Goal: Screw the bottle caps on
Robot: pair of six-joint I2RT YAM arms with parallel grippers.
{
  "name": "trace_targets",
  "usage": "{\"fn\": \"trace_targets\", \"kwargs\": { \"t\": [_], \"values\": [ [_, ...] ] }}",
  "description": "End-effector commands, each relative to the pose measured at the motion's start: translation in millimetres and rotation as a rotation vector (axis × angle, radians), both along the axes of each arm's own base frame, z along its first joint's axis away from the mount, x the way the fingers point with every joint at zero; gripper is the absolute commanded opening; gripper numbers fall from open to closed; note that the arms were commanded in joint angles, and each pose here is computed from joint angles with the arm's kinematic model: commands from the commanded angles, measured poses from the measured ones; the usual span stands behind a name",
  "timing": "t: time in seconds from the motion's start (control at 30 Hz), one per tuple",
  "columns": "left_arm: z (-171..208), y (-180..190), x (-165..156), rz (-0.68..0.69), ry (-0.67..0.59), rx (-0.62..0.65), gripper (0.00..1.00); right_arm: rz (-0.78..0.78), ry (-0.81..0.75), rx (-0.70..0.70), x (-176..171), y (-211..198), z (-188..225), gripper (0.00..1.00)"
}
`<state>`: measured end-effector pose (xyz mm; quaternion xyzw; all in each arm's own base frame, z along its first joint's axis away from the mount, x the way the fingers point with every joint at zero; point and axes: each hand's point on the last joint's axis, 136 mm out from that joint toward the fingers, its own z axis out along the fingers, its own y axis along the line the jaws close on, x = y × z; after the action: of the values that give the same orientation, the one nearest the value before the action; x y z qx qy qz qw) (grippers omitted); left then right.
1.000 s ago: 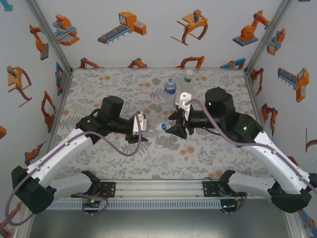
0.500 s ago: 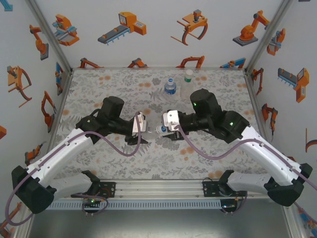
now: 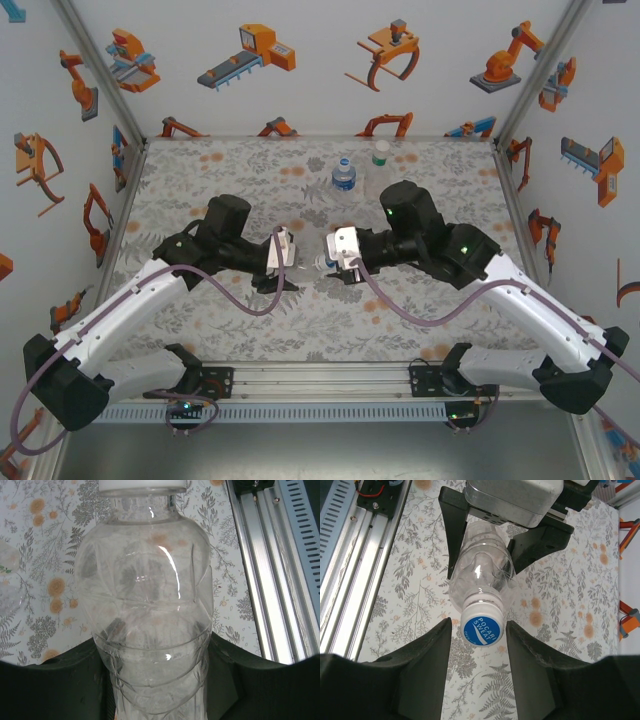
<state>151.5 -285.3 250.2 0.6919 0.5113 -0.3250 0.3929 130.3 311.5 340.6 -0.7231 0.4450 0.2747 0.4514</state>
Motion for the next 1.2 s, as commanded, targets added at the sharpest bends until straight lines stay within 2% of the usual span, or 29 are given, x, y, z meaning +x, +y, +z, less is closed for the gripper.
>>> {"fn": "trace_targets", "kwargs": {
  "t": [0.0,0.9,1.0,1.17],
  "values": [
    [14.0,-3.3,-4.2,-0.042,-0.020,-0.031,0.00,0.037,-0.039,0.046,-7.8,-0.1,18.7,0.46],
    [13.7,-2.7,-3.9,-0.038,-0.020,-0.028,0.00,0.017,-0.063,0.062,-3.9,0.7,22.5,0.45],
    [14.2,-2.8,-3.8,-0.038,-0.022,-0.029,0.00,0.015,-0.057,0.053,-3.1,1.3,19.7,0.43],
    [14.9,-2.8,-4.3,-0.040,-0.023,-0.031,0.00,0.015,-0.054,0.050,-3.9,0.8,18.8,0.32]
  ]
}}
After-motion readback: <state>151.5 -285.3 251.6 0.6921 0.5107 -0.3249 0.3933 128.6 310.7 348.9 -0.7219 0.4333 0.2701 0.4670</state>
